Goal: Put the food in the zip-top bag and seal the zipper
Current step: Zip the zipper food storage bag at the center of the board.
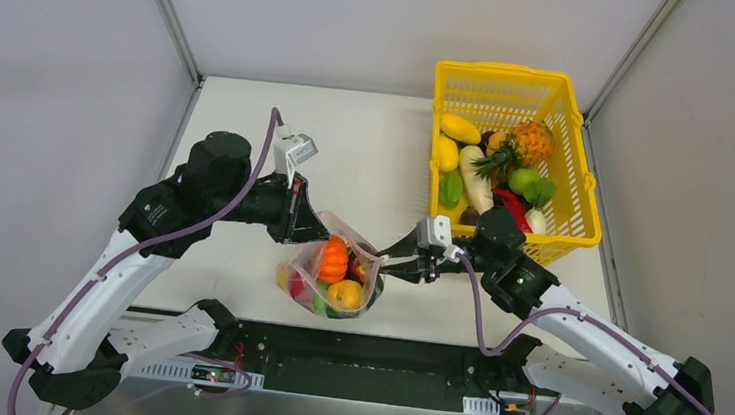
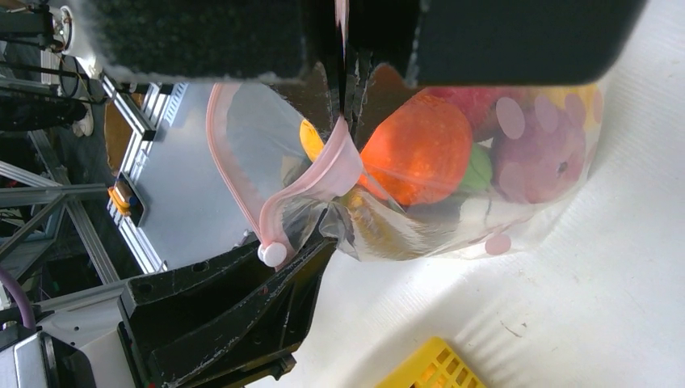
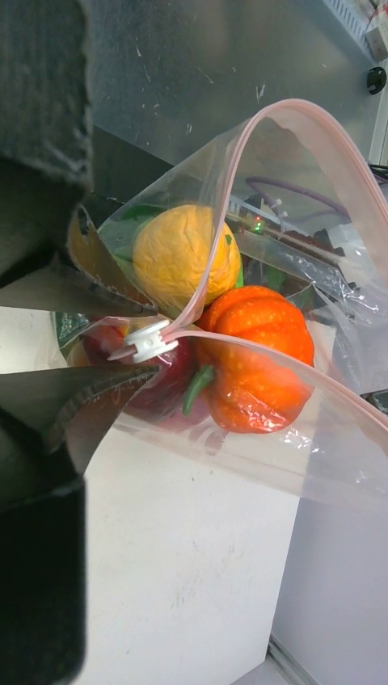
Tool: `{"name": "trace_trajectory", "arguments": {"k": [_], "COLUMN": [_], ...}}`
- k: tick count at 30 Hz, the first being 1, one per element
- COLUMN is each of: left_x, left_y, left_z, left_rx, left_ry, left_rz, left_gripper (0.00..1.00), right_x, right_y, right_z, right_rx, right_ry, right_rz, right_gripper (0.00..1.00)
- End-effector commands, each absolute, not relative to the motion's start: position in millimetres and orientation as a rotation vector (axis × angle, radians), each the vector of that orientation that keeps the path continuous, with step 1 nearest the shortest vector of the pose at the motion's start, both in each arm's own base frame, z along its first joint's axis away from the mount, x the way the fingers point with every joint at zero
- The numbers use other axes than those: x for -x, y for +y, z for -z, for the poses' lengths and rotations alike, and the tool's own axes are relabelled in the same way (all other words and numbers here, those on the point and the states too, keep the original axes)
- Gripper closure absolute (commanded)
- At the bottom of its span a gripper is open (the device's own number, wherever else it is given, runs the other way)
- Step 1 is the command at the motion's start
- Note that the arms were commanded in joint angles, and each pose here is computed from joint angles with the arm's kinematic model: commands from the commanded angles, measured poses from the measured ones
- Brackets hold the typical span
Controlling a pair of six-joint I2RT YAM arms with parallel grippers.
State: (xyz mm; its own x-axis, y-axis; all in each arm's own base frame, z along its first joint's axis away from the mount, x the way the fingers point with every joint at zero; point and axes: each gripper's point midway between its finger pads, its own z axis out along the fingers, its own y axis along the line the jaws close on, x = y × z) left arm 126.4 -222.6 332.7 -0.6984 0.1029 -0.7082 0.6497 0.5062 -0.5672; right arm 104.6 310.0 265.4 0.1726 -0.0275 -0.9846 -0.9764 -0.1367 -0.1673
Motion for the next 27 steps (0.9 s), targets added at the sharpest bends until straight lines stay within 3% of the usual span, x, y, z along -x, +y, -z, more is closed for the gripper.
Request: {"name": "trace_trajectory", "arguments": {"k": [1, 7, 19, 27], "left_x": [-131.9, -132.8, -137.2, -147.8], "left_y": [-226.5, -226.0, -225.3, -184.9], "left_z": [-353.9, -355.4, -354.4, -324.7], "left_rx": [-0.599, -0.584, -0.558, -0.518], "left_ry": [2.026, 2.016, 2.020, 2.165], "left_rz": [1.184, 1.184, 1.169, 0.849], "left_gripper": [1.00, 1.00, 1.00, 1.00], "right_x": [-101.2, -99.9, -104.9, -124.3], "right_y": [311.1, 311.2, 309.7, 304.2], "right_z": [-278.5, -276.6, -281.9, -313.5], "right_rx": [1.408, 1.417, 1.357, 1.211], "right_ry": [0.962, 0.955, 0.952, 1.039], "right_rz": [-1.153, -1.156, -1.132, -1.078], "right_gripper": [0.68, 0.72, 0.99, 1.00]}}
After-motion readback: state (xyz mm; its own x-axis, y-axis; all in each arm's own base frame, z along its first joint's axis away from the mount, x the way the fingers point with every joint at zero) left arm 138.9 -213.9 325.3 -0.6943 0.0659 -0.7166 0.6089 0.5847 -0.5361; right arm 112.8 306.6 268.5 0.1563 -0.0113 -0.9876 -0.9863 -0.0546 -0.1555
